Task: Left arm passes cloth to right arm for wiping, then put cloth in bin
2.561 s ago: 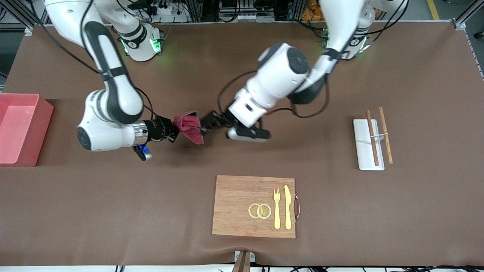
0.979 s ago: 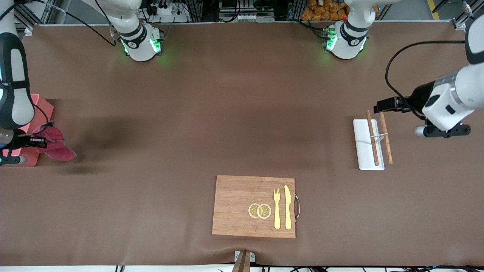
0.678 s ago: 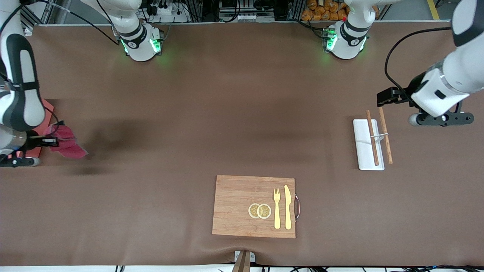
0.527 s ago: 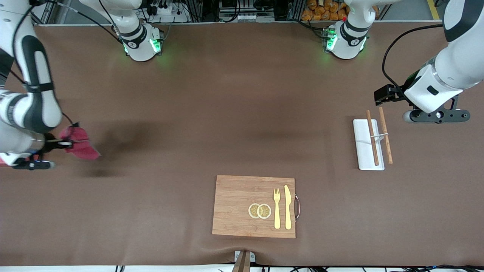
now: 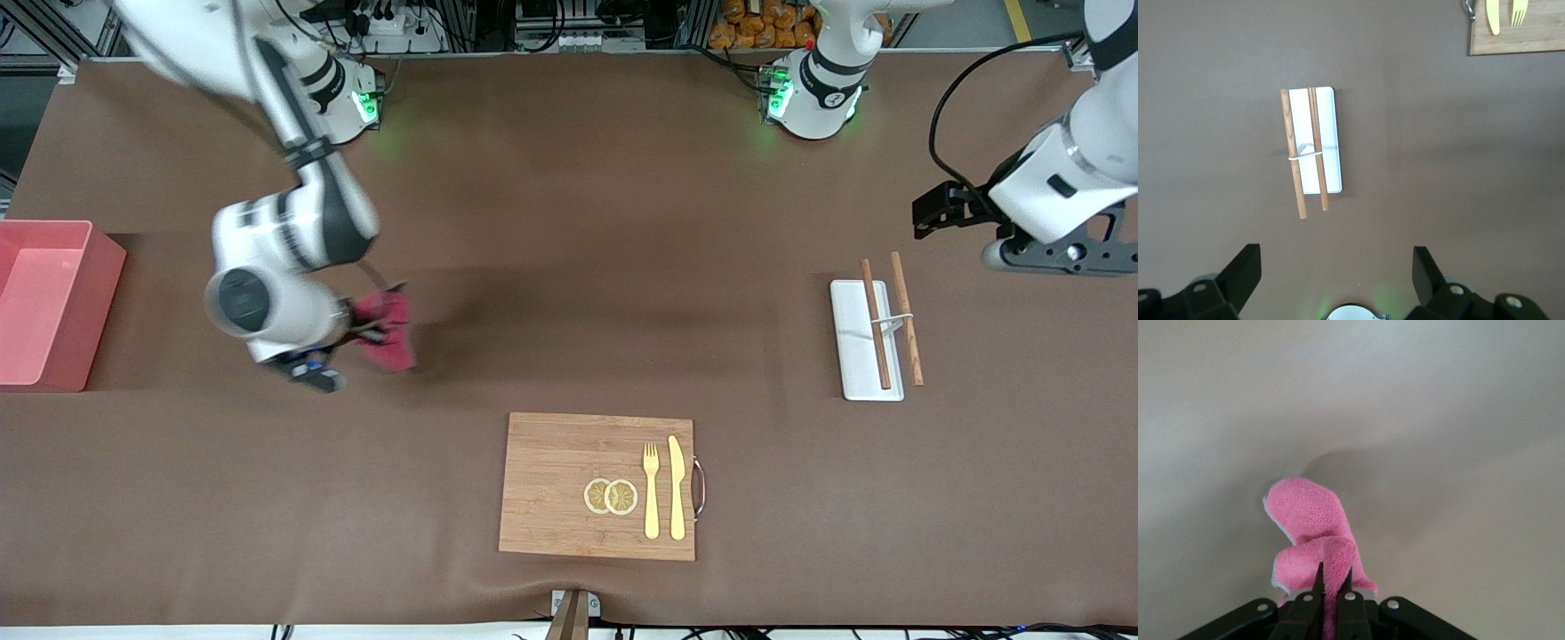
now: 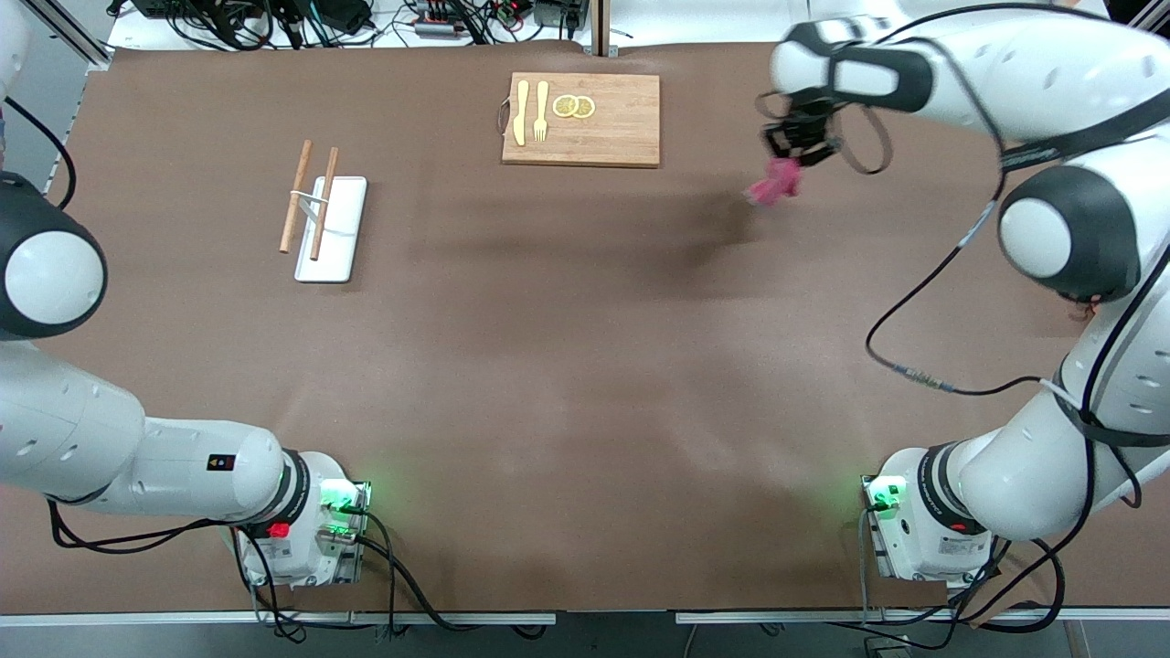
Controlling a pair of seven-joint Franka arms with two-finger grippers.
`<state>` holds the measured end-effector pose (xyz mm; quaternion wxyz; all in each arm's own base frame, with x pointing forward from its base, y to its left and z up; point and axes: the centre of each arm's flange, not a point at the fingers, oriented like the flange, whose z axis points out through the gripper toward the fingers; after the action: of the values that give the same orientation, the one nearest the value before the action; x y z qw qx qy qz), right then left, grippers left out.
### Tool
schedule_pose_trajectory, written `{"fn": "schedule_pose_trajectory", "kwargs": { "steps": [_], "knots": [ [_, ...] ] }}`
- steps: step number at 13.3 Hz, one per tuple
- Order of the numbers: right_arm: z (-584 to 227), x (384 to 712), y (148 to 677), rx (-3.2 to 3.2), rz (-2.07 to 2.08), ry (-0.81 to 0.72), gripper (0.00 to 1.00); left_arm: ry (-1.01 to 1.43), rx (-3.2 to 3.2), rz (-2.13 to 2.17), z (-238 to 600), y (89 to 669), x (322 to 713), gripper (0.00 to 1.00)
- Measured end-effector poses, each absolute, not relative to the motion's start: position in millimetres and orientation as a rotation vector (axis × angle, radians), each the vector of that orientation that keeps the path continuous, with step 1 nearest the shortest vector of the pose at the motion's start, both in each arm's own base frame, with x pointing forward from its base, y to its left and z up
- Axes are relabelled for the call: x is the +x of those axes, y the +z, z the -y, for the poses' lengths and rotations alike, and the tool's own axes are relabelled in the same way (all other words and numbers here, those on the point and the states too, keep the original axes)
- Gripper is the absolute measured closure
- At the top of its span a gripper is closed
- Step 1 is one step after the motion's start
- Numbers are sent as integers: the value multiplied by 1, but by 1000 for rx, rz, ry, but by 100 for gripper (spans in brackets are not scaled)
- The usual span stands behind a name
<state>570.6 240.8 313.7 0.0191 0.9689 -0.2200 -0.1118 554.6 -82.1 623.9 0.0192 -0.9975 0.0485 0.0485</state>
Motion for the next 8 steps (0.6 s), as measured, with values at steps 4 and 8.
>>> {"fn": "schedule_pose_trajectory", "kwargs": {
  "steps": [4,8],
  "knots": [
    [-258,566,319,3015,796,-380,94,62,-3098,-159,85,655,537,0],
    [-207,583,333,3055,679,-394,94,10,-3101,-167,88,668,530,0]
  ]
}}
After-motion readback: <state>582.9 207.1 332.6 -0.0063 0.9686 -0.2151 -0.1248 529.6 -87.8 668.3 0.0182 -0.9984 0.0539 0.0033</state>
